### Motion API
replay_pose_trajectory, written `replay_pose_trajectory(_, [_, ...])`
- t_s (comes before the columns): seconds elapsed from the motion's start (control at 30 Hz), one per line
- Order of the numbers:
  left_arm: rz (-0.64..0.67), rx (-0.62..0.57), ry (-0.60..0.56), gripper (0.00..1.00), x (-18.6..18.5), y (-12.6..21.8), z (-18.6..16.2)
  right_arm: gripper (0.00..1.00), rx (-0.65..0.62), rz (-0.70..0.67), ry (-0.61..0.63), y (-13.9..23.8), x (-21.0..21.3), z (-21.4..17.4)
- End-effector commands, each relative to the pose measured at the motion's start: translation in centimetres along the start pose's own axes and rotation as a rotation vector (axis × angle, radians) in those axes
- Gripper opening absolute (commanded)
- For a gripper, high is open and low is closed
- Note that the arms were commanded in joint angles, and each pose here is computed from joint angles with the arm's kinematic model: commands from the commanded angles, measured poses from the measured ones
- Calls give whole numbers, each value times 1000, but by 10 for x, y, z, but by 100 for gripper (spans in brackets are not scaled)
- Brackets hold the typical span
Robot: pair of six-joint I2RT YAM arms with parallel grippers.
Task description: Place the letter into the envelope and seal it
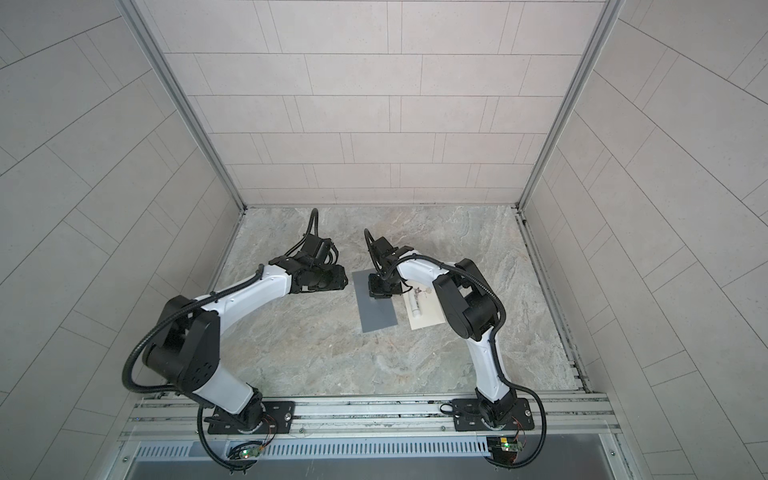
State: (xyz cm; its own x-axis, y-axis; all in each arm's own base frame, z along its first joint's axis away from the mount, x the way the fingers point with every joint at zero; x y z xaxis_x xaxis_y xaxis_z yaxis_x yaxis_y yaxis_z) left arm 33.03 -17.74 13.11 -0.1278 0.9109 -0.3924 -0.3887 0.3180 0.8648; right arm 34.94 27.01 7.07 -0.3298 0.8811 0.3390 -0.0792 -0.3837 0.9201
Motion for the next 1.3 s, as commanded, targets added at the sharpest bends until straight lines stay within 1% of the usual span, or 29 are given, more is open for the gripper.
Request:
replay_pose_trajectory(0.0, [77, 71, -21, 55, 7, -12, -4, 0, 93, -102, -27, -7, -21, -25])
replay_pose_trajectory(0.1, [79, 84, -38, 59, 8, -23, -4, 0, 85, -93, -22, -4, -19, -24])
replay_pose_trajectory(0.2, [61, 100, -47, 60, 4, -32, -1, 0, 84, -92, -22, -3, -19, -24])
replay_pose_trajectory(0.4, [47, 134, -62, 60, -1, -47, 2, 0, 84, -97, -21, -3, -19, -26])
replay_pose_trajectory(0.63, [73, 180, -54, 59, 0, -66, -1, 0, 74, -102, -18, 0, -19, -26])
replay_pose_trajectory(0.7, [83, 186, -57, 56, 0, -70, -3, 0, 69, -101, -17, 1, -19, -26])
replay_pose_trajectory(0.8, [98, 202, -63, 49, -1, -75, -8, 0, 63, -105, -13, 3, -18, -26])
replay_pose_trajectory(0.83, [104, 207, -64, 44, 0, -75, -9, 0, 61, -107, -12, 3, -18, -26])
replay_pose_trajectory(0.97, [119, 229, -65, 36, 2, -78, -15, 0, 61, -119, -8, 5, -19, -26])
replay_pose_trajectory(1.1, [146, 243, -42, 34, 6, -77, -21, 0, 55, -122, -2, 8, -18, -25])
replay_pose_trajectory(1.13, [147, 242, -28, 32, 6, -75, -21, 0, 49, -121, 0, 9, -17, -25])
replay_pose_trajectory(1.17, [152, 236, -13, 30, 6, -74, -21, 0, 41, -119, 0, 11, -16, -23])
replay_pose_trajectory(1.27, [155, 210, 24, 29, 4, -66, -17, 0, 2, -117, 10, 20, -13, -18])
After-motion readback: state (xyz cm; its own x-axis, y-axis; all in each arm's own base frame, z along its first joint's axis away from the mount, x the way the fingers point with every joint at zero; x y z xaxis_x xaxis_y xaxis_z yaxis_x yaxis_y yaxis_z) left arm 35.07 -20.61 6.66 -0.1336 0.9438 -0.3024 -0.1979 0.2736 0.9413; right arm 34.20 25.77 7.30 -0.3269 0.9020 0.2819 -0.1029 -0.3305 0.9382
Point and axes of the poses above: each gripper's point midway between its finger pads, its own y axis back along the fingers, its own x axis along the line the jaws close on, z = x × y, the point moved 5 cm from there along y, back along the fingers, and after that the axes turned 13 degrees about y, right-handed, at the moved point
